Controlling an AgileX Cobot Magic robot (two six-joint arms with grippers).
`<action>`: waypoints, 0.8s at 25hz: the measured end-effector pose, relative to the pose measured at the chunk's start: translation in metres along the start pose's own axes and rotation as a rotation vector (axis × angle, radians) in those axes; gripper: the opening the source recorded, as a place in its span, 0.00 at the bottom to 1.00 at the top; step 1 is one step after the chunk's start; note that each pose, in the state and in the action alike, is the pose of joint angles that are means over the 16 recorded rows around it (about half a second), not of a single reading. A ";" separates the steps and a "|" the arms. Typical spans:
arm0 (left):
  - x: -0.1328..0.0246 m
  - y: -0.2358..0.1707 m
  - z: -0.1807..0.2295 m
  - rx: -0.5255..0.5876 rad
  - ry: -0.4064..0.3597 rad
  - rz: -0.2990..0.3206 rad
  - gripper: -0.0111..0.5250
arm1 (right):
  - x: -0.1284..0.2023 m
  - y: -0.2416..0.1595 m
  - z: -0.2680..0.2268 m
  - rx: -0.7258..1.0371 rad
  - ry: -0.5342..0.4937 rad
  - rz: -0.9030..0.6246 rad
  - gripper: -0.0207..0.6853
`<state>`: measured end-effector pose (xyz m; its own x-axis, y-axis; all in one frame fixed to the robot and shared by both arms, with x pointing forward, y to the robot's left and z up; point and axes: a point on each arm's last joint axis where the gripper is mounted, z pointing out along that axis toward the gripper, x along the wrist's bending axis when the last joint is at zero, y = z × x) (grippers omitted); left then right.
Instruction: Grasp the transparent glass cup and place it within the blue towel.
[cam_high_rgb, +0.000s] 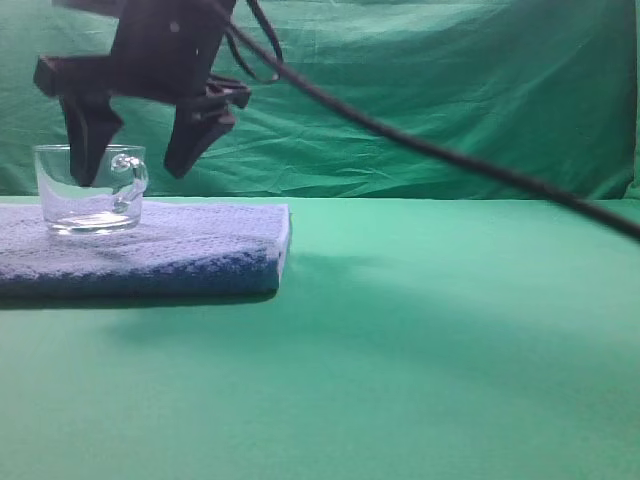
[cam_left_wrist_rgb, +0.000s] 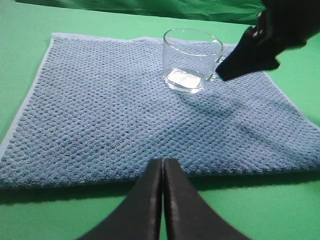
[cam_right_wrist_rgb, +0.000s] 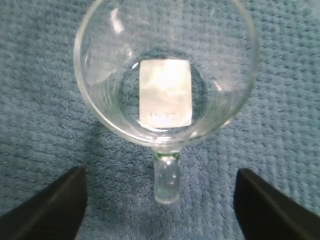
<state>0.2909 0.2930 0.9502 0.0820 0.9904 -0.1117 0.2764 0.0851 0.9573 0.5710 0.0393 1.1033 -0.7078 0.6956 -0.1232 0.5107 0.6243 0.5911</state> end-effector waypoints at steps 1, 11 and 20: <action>0.000 0.000 0.000 0.000 0.000 0.000 0.02 | -0.003 0.001 -0.015 -0.007 -0.018 0.012 0.20; 0.000 0.000 0.000 0.000 0.000 0.000 0.02 | -0.020 -0.028 -0.121 -0.108 -0.091 0.064 0.03; 0.000 0.000 0.000 0.000 0.000 0.000 0.02 | -0.013 -0.102 -0.152 -0.261 -0.037 0.045 0.03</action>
<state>0.2909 0.2930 0.9502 0.0820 0.9904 -0.1117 0.2764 0.0851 0.9573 0.4541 -0.0878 1.1657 -0.6660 0.7365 -0.1184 0.3947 0.4826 0.7818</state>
